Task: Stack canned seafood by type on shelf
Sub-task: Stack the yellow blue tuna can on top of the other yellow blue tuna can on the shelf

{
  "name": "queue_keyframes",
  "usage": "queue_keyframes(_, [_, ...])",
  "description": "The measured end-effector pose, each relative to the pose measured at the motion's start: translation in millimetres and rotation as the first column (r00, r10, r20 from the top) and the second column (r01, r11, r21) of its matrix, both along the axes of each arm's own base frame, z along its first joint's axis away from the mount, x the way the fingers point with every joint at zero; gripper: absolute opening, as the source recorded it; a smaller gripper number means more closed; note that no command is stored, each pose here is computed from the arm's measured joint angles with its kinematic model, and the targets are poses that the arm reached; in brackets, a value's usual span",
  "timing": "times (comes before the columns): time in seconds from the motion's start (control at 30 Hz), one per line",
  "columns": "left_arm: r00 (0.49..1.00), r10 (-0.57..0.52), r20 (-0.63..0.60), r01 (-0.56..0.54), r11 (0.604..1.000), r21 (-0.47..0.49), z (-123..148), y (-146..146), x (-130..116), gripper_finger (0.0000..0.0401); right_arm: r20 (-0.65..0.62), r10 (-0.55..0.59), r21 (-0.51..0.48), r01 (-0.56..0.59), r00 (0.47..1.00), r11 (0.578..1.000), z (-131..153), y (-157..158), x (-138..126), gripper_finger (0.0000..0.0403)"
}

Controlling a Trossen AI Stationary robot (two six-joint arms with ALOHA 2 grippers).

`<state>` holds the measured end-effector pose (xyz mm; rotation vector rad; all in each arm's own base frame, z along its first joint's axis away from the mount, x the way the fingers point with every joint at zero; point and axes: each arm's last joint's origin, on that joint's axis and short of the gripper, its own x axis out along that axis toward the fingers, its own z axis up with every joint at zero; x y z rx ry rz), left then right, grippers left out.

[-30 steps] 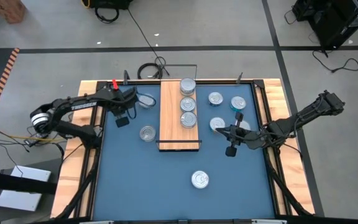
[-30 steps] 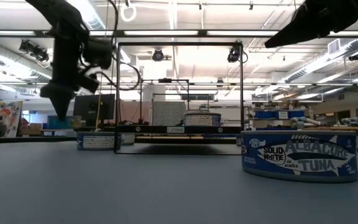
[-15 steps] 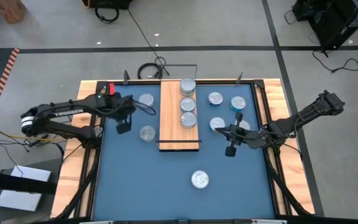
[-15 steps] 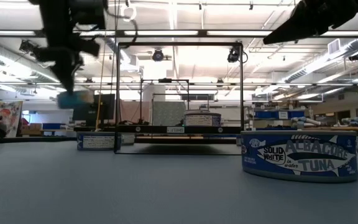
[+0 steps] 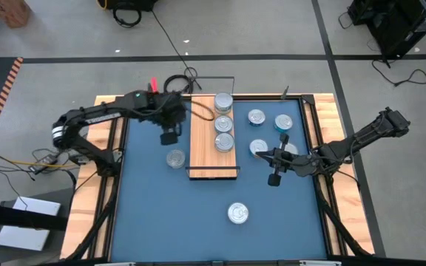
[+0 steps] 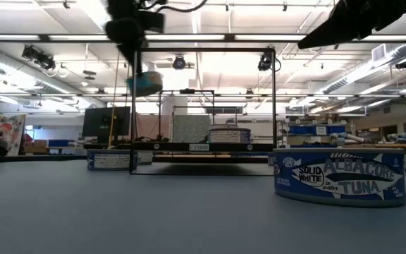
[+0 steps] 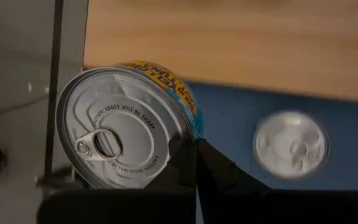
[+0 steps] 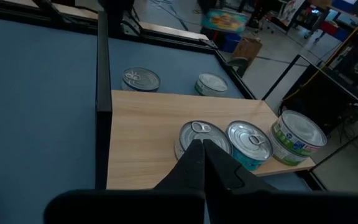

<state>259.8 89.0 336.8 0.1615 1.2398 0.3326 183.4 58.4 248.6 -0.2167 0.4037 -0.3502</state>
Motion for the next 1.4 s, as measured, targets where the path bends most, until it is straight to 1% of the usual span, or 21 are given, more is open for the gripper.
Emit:
queue_keyframes(0.2, [0.993, -0.113, 0.017, 0.114, 0.993, -0.041, 11, 11, 43, 0.0, 0.0, 0.001, 0.001, -0.001, 1.0, 1.0, 0, 0, 0, 0.0002])
queue_keyframes(0.43, [0.981, -0.196, -0.005, 0.195, 0.978, -0.069, 5, 22, 81, 0.0, -0.001, 0.002, 0.001, -0.002, 1.0, 1.0, 0, 0, 0, 0.0002])
queue_keyframes(0.6, [0.967, -0.254, -0.012, 0.252, 0.964, -0.091, -5, 27, 102, 0.0, -0.002, 0.002, 0.0, -0.002, 1.0, 1.0, 0, 0, 0, 0.0002])
queue_keyframes(0.73, [0.955, -0.296, -0.03, 0.293, 0.952, -0.09, -16, 31, 114, 0.0, -0.004, 0.013, 0.007, -0.013, 1.0, 1.0, 0, 0, 0, 0.0002])
queue_keyframes(0.87, [0.95, -0.311, -0.02, 0.307, 0.946, -0.106, -28, 34, 128, 0.0, -0.006, 0.023, 0.012, -0.023, 1.0, 1.0, 0, 1, 0, 0.0002])
queue_keyframes(1.0, [0.934, -0.356, 0.007, 0.355, 0.931, -0.087, -36, 37, 142, 0.0, -0.007, 0.024, 0.012, -0.023, 1.0, 1.0, 0, 1, 0, 0.0002])
queue_keyframes(1.13, [0.928, -0.371, 0.019, 0.371, 0.925, -0.085, -47, 39, 152, 0.0, -0.007, 0.025, 0.013, -0.025, 1.0, 1.0, 0, 1, 0, 0.0002])
queue_keyframes(1.4, [0.919, -0.394, 0.024, 0.395, 0.915, -0.083, -61, 44, 163, 0.0, -0.008, 0.026, 0.012, -0.026, 1.0, 1.0, -1, 1, 0, 0.0002])
